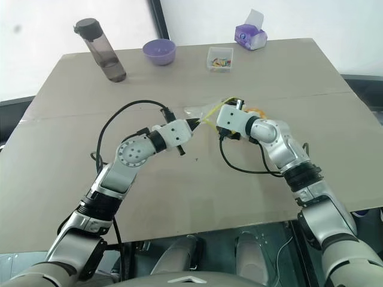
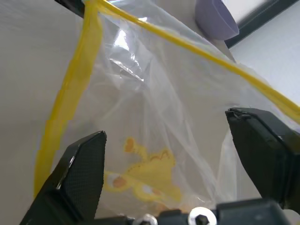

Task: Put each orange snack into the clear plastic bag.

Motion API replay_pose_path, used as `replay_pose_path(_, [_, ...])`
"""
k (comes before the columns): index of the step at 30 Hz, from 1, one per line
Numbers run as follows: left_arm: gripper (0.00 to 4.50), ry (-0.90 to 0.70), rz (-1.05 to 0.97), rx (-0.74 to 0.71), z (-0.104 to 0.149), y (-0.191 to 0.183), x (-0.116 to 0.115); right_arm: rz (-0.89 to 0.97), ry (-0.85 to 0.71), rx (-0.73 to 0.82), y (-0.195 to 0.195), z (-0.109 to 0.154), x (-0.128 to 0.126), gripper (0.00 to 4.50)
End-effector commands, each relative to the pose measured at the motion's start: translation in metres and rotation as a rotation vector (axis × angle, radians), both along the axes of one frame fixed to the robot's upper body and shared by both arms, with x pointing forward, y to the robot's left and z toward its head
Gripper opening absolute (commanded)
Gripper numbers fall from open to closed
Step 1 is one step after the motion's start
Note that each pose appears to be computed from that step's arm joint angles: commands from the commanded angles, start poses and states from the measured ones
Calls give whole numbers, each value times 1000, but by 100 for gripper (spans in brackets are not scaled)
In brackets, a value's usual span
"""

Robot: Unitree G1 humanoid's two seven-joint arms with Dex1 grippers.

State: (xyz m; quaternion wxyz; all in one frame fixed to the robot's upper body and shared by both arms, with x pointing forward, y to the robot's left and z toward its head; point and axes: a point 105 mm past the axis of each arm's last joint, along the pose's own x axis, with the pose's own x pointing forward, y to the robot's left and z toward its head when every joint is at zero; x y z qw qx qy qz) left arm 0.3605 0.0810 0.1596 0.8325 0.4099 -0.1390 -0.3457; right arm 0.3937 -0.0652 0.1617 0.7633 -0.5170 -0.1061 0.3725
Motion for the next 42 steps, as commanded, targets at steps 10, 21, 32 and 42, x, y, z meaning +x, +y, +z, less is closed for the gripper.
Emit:
replay_pose_path(10, [0, -12, 174, -81, 13, 13, 22, -28, 168, 413, -42, 52, -38, 442])
replay_pose_path(21, [0, 5, 179, -113, 11, 7, 25, -461, 530, 751, -109, -16, 4, 442])
replay_pose_path(32, [0, 8, 197, -115, 11, 13, 25, -550, 665, 796, -116, -50, 8, 317])
replay_pose_path(42, [0, 5, 181, -89, 8, 10, 26, -380, 685, 664, -101, -38, -14, 21])
